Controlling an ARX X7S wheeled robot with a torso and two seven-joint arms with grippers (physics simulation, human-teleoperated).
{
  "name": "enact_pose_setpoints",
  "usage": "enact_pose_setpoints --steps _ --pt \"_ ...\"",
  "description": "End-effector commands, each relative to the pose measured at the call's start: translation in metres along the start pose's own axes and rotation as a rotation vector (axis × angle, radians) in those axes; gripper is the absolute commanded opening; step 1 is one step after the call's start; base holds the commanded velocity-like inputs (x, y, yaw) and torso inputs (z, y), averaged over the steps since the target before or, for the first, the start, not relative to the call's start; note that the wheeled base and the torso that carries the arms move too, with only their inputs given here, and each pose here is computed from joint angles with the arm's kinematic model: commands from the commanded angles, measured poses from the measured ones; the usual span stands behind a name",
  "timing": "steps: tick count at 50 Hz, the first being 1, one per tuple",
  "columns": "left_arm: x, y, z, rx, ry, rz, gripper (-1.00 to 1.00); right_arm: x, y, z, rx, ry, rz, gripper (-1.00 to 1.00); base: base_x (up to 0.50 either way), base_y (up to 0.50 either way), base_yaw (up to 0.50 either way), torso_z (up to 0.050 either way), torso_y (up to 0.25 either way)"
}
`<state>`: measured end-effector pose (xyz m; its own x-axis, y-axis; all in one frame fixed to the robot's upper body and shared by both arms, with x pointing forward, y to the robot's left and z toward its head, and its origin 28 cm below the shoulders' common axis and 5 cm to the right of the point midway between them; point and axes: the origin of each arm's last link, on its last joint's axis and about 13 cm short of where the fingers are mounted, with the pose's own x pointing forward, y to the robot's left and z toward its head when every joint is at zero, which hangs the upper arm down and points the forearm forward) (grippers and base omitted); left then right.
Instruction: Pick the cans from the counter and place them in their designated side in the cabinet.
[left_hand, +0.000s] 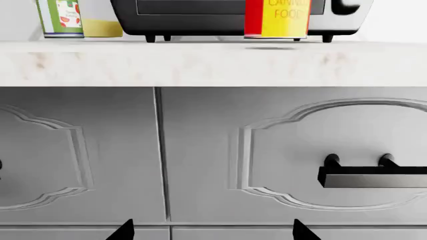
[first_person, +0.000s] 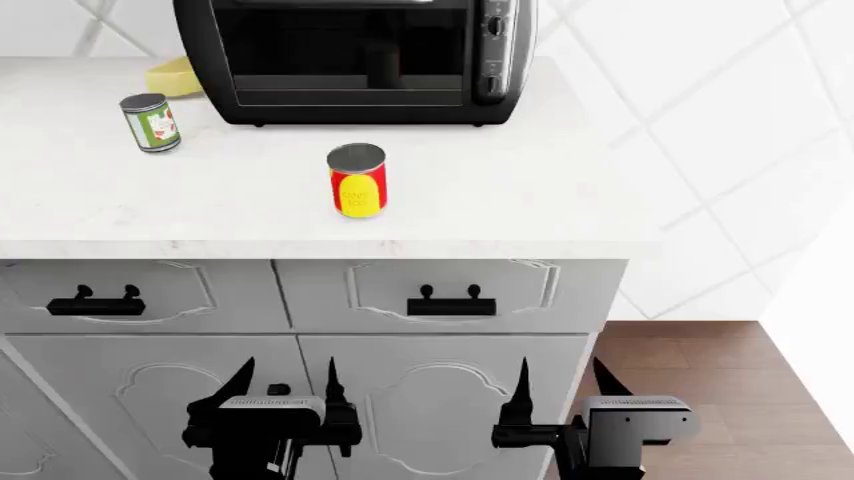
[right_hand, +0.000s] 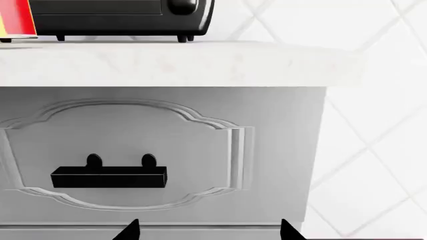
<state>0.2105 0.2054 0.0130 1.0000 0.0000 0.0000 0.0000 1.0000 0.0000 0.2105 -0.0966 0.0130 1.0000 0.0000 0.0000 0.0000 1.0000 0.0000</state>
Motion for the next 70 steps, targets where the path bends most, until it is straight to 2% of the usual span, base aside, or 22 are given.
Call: enact_pose_setpoints --steps 1,14,17,22,26,30,32,35,40,44,70 --pt "-0.001 0.000 0.001 -0.003 -0.002 0.003 1.00 0.000 -0.001 -0.001 -0.002 0.003 -0.003 1.00 0.00 0.00 0.00 0.000 0.000" --pt "-0.002 0.002 0.011 -0.004 -0.046 0.006 1.00 -0.006 -0.011 0.007 -0.003 0.003 -0.042 1.00 0.00 0.00 0.00 0.000 0.000" --pt "0.000 0.007 0.034 0.019 -0.115 0.003 1.00 -0.009 -0.014 0.019 -0.033 -0.058 -0.059 1.00 0.00 0.00 0.00 0.000 0.000" --pt "-0.010 0.019 0.106 0.067 -0.321 0.006 1.00 -0.021 -0.011 0.068 -0.132 -0.254 -0.042 1.00 0.00 0.00 0.00 0.000 0.000" --pt "-0.024 0.028 0.155 0.116 -0.488 0.041 1.00 -0.029 -0.009 0.100 -0.140 -0.356 -0.010 1.00 0.00 0.00 0.00 0.000 0.000" --pt "-0.031 0.035 0.183 0.135 -0.584 0.073 1.00 -0.040 -0.002 0.118 -0.152 -0.415 0.026 1.00 0.00 0.00 0.00 0.000 0.000" --pt "-0.033 0.037 0.189 0.133 -0.607 0.083 1.00 -0.006 0.006 0.142 -0.160 -0.420 0.046 1.00 0.00 0.00 0.00 0.000 0.000" --pt "-0.033 0.041 0.192 0.121 -0.623 0.109 1.00 0.021 0.011 0.158 -0.145 -0.435 0.059 1.00 0.00 0.00 0.00 0.000 0.000" --pt "-0.032 0.045 0.192 0.103 -0.628 0.128 1.00 0.016 0.030 0.208 -0.093 -0.431 0.097 1.00 0.13 0.00 0.00 0.000 0.000" --pt "-0.029 0.046 0.187 0.097 -0.606 0.130 1.00 0.012 0.038 0.224 -0.060 -0.436 0.113 1.00 0.50 0.00 0.00 0.000 0.000" --pt "-0.024 0.051 0.179 0.071 -0.590 0.118 1.00 0.017 0.046 0.224 -0.006 -0.442 0.140 1.00 0.50 0.00 0.00 0.000 0.000"
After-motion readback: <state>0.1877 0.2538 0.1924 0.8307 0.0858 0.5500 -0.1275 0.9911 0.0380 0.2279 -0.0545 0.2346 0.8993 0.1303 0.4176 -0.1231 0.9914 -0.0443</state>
